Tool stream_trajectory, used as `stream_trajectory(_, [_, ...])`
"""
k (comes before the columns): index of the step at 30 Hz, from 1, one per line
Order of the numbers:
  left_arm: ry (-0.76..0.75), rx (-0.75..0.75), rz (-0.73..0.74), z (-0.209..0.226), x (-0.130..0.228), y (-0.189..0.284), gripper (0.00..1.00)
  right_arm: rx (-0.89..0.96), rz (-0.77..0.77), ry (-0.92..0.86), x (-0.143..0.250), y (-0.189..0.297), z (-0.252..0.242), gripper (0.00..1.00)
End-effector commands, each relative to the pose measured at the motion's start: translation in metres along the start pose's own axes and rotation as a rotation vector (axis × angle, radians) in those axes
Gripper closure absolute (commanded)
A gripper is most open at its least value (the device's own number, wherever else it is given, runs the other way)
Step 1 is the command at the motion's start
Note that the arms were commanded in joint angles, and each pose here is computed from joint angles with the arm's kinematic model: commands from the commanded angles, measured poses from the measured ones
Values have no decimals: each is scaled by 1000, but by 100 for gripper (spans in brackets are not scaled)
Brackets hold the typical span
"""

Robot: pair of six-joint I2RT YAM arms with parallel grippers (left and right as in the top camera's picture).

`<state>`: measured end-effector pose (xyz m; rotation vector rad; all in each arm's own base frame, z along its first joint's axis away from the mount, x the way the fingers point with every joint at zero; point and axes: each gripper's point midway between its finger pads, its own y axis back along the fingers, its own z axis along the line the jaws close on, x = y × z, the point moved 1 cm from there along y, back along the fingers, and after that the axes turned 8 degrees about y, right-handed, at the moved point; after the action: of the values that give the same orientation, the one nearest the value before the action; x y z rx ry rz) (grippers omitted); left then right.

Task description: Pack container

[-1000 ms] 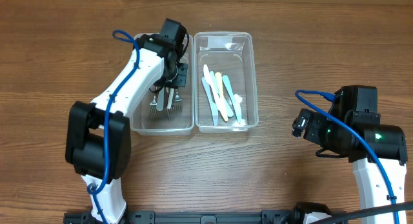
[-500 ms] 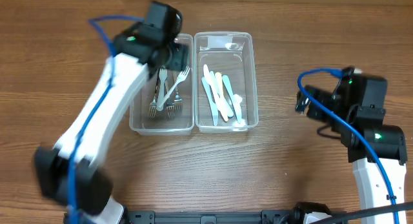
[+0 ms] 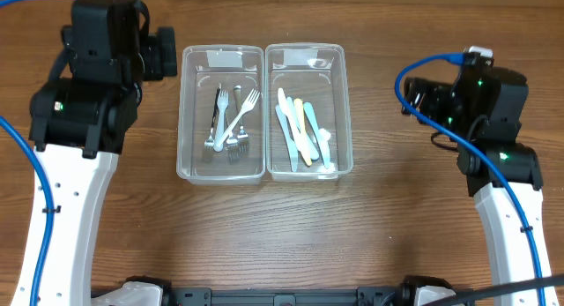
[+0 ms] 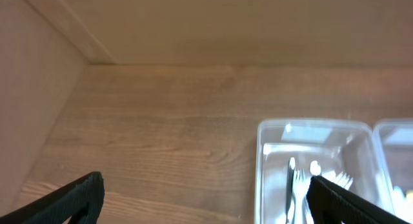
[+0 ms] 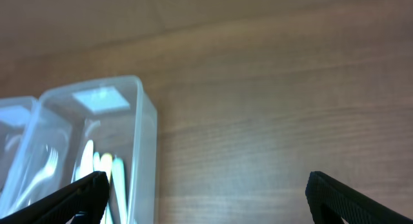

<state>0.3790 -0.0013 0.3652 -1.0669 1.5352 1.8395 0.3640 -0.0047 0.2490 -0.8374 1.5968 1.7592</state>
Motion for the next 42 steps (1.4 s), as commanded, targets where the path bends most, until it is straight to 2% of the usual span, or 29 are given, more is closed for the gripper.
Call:
stream_trajectory(1, [-76,63,-64,1,4,38,0,21,-70,40,-12,32,4,0])
stream_trajectory(6, [-31,78,-145,22,36,74,0,94,-13,98,11,64,17,0])
stream_trajectory(10, [3,99,-256,42,82,103,0,28,48,93,45,102,41,0])
stream_trajectory(13, [11,102,-277,53,125,107,0,21,14,40,71,121,39,0])
stream_trajectory(16, [17,102,-291,60,155,107,0,29,10,-5,115,126,32,0])
stream_trajectory(18, [16,99,-288,63,169,106,0,4,-57,-49,126,129,33,0])
stream_trajectory(21, [-4,88,-236,64,188,99,0,-2,-105,-52,134,137,32,0])
stream_trajectory(28, [-98,47,21,74,249,91,0,4,-63,-50,144,137,31,0])
stream_trajectory(31, [-118,38,74,77,262,92,0,4,-61,-50,145,137,30,0])
stream_trajectory(40, [-117,38,73,77,262,92,0,5,-61,-50,145,137,30,0])
stream_trajectory(42, [-117,38,73,77,262,92,0,14,-115,-66,141,145,27,0])
